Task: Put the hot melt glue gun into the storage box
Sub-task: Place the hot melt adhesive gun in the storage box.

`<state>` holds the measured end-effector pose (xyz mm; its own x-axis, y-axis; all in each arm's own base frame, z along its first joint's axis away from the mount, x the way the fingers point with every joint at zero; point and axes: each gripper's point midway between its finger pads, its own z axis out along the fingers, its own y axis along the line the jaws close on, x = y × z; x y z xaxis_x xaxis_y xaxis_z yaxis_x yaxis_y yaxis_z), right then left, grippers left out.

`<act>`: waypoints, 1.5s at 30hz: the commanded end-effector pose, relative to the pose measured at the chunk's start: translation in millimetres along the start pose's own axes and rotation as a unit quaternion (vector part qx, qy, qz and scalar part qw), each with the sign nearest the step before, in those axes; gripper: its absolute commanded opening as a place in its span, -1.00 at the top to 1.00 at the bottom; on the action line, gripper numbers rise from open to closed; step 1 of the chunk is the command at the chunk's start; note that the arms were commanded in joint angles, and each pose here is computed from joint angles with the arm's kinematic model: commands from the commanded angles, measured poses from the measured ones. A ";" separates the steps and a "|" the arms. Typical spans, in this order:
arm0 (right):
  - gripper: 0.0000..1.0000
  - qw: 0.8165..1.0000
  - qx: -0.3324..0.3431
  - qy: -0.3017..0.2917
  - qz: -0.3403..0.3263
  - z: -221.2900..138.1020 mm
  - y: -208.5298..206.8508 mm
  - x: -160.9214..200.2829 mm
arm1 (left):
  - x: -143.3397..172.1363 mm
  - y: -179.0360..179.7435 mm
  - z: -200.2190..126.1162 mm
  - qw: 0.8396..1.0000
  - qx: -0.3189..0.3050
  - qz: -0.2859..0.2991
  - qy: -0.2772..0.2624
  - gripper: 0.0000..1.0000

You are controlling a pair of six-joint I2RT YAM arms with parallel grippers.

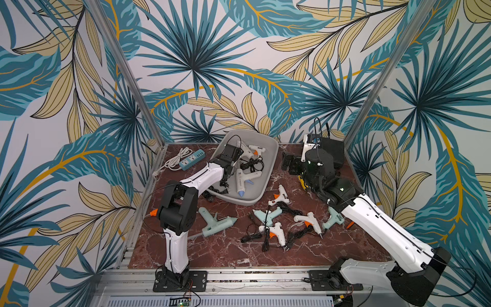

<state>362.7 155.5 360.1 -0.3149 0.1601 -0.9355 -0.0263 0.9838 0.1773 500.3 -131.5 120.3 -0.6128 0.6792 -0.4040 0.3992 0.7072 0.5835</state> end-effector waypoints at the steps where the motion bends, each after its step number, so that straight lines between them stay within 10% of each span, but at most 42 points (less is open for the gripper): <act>1: -0.99 1.000 0.011 0.001 0.003 -2.8 -5.8 1.3 | -11.9 15.0 1.5 0.999 -0.040 0.009 -0.001 0.91; 6: -0.99 1.000 0.011 0.003 0.004 -1.6 -5.6 2.9 | -10.9 7.6 19.6 0.998 -0.057 0.023 0.021 0.82; 15: -0.99 1.000 0.019 0.003 0.001 -4.2 -9.6 1.7 | -16.1 -11.9 32.0 0.998 -0.042 0.032 0.025 -0.19; 26: -0.99 1.000 0.023 -0.005 0.001 -8.9 -12.6 -4.2 | -40.3 4.2 -39.8 1.000 -0.013 0.023 -0.009 -0.86; 33: -0.99 1.000 0.024 -0.002 0.000 -4.4 -10.1 -4.3 | -46.8 3.6 -89.4 0.996 0.068 -0.035 -0.044 -0.84; 45: -0.99 1.000 0.022 0.014 -0.009 6.6 -4.7 3.5 | -58.0 -0.6 -74.5 0.946 0.201 -0.240 -0.084 0.11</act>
<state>367.5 153.6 351.5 -0.3391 0.1406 -0.9302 0.0045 0.9890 0.1479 482.7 -167.4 206.5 -0.6669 0.3368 -0.6647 0.3468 0.9298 0.1233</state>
